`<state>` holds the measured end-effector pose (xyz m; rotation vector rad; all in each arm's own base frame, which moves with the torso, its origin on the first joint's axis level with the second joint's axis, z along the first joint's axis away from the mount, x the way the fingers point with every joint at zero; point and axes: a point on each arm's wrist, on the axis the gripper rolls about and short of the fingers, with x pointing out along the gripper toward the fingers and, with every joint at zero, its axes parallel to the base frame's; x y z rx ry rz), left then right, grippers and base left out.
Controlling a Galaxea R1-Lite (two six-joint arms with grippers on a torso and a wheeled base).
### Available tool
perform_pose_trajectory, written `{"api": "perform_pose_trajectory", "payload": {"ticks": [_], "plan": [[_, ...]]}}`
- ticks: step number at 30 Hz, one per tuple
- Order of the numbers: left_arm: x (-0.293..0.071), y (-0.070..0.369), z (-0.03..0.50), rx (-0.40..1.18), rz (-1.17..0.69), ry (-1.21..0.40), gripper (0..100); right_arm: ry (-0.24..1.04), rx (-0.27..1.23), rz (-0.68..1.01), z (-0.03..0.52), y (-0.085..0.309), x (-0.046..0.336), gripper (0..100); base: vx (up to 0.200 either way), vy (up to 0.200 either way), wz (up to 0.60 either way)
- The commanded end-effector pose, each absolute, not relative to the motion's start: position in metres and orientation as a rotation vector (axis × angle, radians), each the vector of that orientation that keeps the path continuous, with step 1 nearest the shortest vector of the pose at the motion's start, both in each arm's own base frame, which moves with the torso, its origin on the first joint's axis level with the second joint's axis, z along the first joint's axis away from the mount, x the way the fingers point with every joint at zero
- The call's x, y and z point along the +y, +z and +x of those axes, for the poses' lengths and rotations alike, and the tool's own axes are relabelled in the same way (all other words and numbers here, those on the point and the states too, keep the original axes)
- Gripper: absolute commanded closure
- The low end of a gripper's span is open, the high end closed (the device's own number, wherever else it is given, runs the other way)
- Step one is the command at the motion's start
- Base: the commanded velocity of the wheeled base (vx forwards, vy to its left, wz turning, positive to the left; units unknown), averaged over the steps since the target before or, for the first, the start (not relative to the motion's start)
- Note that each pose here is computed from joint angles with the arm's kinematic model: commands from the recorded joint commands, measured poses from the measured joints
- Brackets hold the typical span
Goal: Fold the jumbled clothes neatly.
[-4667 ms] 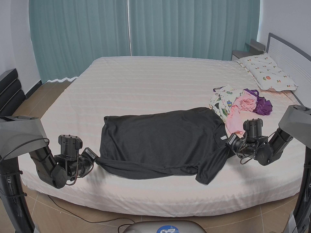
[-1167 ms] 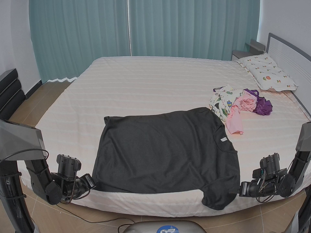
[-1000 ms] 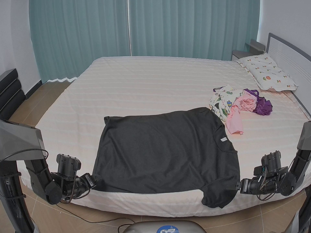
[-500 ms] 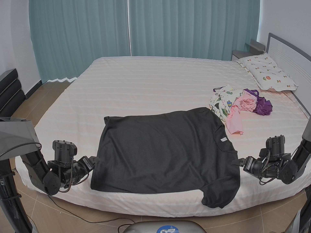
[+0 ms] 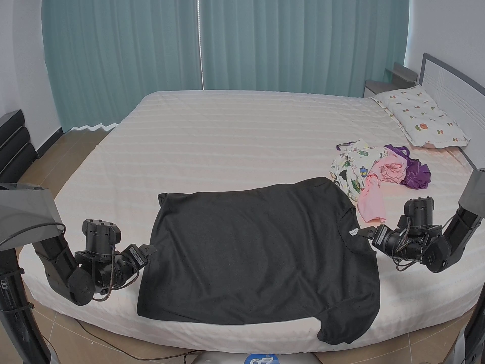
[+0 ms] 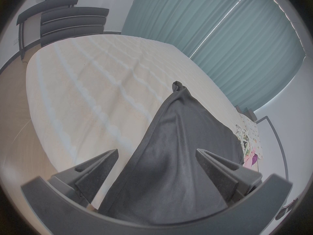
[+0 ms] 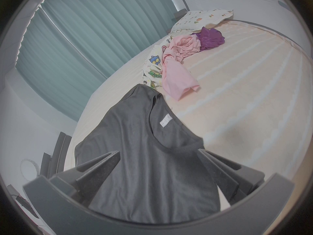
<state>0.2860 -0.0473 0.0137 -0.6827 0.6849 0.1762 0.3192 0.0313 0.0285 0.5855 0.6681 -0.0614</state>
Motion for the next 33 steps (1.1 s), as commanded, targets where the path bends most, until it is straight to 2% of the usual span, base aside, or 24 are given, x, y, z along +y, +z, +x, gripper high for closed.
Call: {"api": "perform_pose_trajectory", "payload": {"ticks": [1, 19, 20, 33], "plan": [[-0.047, 0.008, 0.286, 0.7, -0.68, 0.184, 0, -0.08, 0.684, 0.578, 0.34, 0.008, 0.03, 0, 0.0, 0.0, 0.0], [-0.048, 0.007, 0.291, 0.699, -0.707, 0.187, 0, -0.096, 0.693, 0.563, 0.387, -0.027, 0.022, 0, 0.0, 0.0, 0.0], [-0.048, 0.007, 0.291, 0.699, -0.707, 0.187, 0, -0.096, 0.695, 0.565, 0.387, -0.028, 0.022, 100, 0.0, 0.0, 0.0], [-0.049, 0.007, 0.29, 0.701, -0.709, 0.186, 0, -0.134, 0.687, 0.589, 0.386, -0.027, 0.008, 100, 0.0, 0.0, 0.0]]}}
